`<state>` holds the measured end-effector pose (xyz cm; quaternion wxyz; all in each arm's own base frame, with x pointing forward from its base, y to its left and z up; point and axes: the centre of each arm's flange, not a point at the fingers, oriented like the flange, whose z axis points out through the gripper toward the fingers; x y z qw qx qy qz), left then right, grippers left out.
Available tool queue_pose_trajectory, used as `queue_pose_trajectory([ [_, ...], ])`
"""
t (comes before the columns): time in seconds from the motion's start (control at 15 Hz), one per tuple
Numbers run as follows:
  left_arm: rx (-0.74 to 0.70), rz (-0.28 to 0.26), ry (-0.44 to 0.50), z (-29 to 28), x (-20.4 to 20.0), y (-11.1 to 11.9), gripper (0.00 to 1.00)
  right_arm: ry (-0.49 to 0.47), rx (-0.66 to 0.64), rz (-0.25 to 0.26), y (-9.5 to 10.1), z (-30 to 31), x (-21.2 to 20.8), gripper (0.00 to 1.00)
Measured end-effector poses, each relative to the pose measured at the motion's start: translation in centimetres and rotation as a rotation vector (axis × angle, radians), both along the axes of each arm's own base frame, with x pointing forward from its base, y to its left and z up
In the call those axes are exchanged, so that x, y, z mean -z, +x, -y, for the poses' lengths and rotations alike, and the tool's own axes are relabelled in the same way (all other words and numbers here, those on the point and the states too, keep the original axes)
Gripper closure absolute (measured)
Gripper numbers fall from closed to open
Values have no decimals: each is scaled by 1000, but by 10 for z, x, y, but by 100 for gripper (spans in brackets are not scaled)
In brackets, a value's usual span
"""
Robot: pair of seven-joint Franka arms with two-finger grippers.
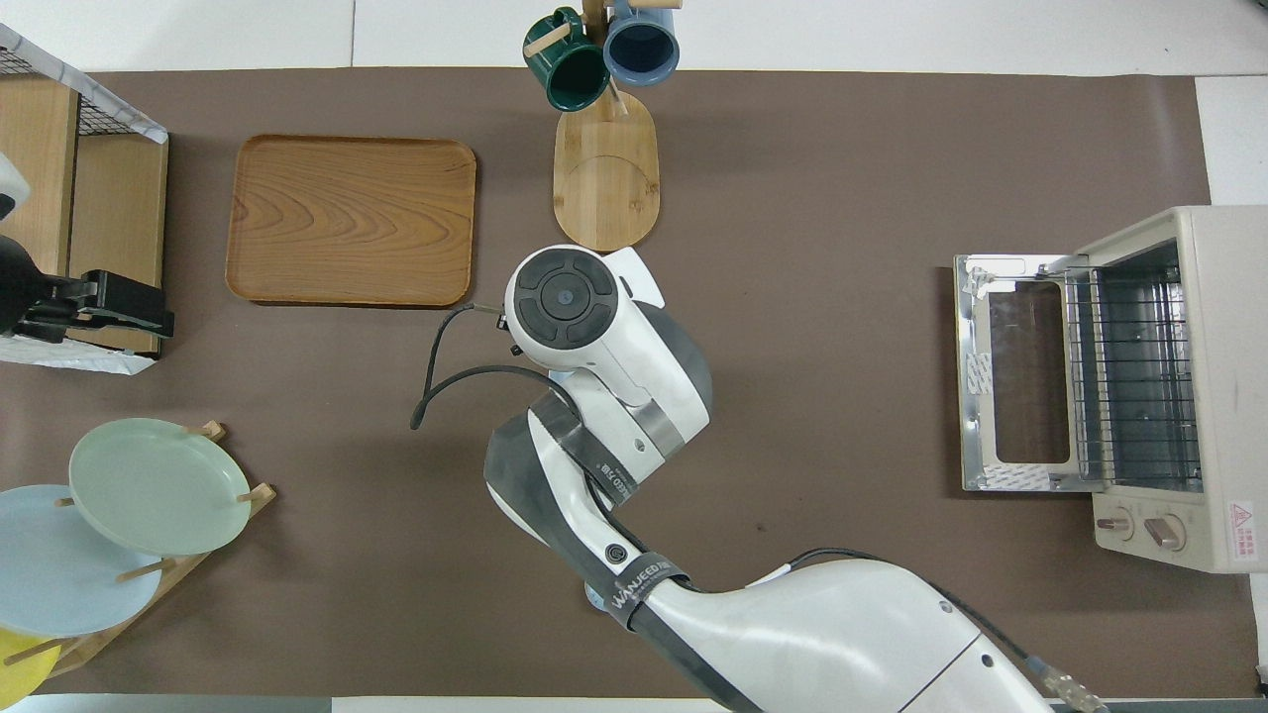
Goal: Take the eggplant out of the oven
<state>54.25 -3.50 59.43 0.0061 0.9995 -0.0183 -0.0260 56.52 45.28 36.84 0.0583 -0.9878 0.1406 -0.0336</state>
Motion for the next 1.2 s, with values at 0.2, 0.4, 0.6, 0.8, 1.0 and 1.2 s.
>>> queue_pose_trajectory([
  [0.2,4,6,-3,3,4,1,0,-48,-30,-38,25,62,-39,44],
  [0.4,32,17,-22,22,19,2,0,-201,-95,-124,41,162,-64,80],
  [0.6,45,50,-54,80,50,1,0,-294,-142,-217,32,242,-32,99],
  [0.8,36,64,-66,159,86,-7,0,-294,-139,-259,13,297,17,99],
  [1.0,46,75,-88,240,125,-18,0,-303,-194,-241,-10,338,59,99],
  [1.2,87,101,-140,318,172,-42,0,-287,-260,-237,-16,381,73,99],
])
